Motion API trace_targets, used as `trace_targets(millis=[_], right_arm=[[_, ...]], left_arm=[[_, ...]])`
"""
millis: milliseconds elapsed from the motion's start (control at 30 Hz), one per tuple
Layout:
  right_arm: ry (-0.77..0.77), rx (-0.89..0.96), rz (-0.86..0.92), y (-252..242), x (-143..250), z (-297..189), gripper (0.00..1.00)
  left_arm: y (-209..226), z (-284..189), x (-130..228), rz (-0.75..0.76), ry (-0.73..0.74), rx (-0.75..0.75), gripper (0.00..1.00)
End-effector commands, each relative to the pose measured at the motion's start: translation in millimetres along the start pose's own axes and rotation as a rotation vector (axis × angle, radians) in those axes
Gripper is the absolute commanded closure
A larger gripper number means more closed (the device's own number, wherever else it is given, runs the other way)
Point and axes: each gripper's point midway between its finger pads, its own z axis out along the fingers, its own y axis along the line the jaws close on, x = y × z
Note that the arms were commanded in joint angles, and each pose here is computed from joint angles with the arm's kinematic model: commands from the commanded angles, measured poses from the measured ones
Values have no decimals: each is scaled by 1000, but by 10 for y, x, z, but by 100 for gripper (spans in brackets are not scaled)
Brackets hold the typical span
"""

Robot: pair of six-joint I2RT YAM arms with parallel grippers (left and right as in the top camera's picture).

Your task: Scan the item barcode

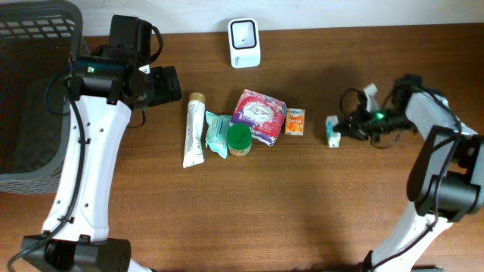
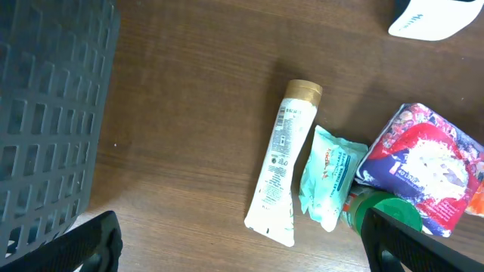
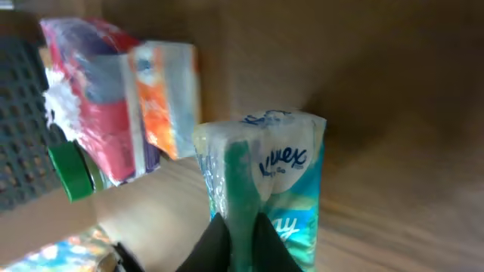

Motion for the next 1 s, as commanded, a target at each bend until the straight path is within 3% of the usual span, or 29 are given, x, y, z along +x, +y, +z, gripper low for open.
trace_targets(millis=[0,100,267,467,700,867,967], right_arm=[[-46,40,59,-229,-66,-195,77],[-43,201,96,-407,-123,-427,64],[-4,263,67,-88,-178,-647,63],[87,314,-89,296,-97,-269,65],[52,895,-67,159,-90,-377,58],[1,1098,-93,238,2,-244,57],[-15,1115,-119,147,4,-103,58]], left_arm=[[6,0,-7,7,-5,-8,1],[6,0,-7,7,-5,-8,1],[5,0,-6,7,-5,-8,1],[10,0,-8,6,-5,-9,1],[7,0,-7,6,-5,-8,1],[6,0,-7,7,-5,-8,1],[10,0,-8,6,-5,-9,1]])
